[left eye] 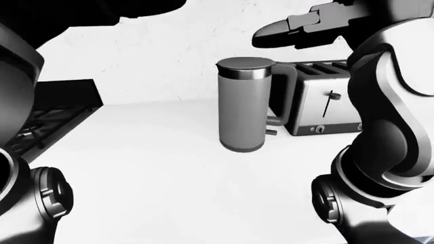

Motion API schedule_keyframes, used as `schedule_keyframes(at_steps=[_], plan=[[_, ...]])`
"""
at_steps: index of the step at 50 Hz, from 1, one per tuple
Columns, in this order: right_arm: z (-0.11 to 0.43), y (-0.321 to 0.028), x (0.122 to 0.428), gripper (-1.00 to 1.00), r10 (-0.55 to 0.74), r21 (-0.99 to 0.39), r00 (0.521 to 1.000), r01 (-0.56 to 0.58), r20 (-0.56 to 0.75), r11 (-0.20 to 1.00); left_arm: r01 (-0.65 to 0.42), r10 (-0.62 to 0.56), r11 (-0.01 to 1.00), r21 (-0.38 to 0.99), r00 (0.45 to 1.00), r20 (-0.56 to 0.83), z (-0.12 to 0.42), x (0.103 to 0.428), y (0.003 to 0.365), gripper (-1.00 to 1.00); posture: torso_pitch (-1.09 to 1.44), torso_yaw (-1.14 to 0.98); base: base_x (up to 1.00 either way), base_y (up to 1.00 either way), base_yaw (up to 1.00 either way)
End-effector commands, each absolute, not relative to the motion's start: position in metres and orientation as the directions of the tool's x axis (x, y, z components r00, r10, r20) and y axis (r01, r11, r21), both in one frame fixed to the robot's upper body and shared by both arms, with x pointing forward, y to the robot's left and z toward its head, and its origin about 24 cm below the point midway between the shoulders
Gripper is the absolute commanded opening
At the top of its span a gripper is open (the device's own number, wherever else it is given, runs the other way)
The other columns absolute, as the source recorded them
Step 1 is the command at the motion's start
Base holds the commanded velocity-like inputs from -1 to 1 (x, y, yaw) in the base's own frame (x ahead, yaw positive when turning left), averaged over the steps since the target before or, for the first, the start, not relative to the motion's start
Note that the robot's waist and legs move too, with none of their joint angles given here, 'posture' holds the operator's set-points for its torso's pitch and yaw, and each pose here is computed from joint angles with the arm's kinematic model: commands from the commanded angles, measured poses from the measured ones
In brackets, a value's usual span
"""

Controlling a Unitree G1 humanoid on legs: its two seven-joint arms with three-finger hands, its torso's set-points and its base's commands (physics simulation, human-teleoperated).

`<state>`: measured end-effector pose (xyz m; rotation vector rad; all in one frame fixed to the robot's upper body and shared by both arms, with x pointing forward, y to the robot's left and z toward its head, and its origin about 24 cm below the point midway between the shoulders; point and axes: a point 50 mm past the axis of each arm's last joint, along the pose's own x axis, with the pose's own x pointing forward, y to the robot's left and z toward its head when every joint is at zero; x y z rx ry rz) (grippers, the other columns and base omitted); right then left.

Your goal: Press the button to open the lid of the electric kettle.

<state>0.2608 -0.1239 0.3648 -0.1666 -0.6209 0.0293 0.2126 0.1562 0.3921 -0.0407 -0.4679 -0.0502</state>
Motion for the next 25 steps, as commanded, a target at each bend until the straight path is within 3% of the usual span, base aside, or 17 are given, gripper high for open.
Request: schedule_keyframes(at_steps=[1,18,25], plan=[[0.373,-0.124,0.257,1.00,0.073,-0.159,0.785,0.032,0.615,0.987,0.048,-0.016,0.997,-0.053,0.876,0.483,0.400,0.210,0.160,1.00,-0.54,0.00,0.00,0.00,0.00],[0.372,-0.133,0.265,1.00,0.050,-0.154,0.797,0.054,0.602,0.987,0.073,-0.036,0.996,-0.052,0.861,0.507,0.399,0.208,0.158,1.00,-0.58,0.00,0.00,0.00,0.00],[0.371,-0.161,0.295,1.00,-0.009,-0.150,0.825,0.114,0.565,0.982,0.061,-0.025,0.997,-0.054,0.859,0.511,0.398,0.210,0.157,1.00,-0.58,0.00,0.00,0.00,0.00]])
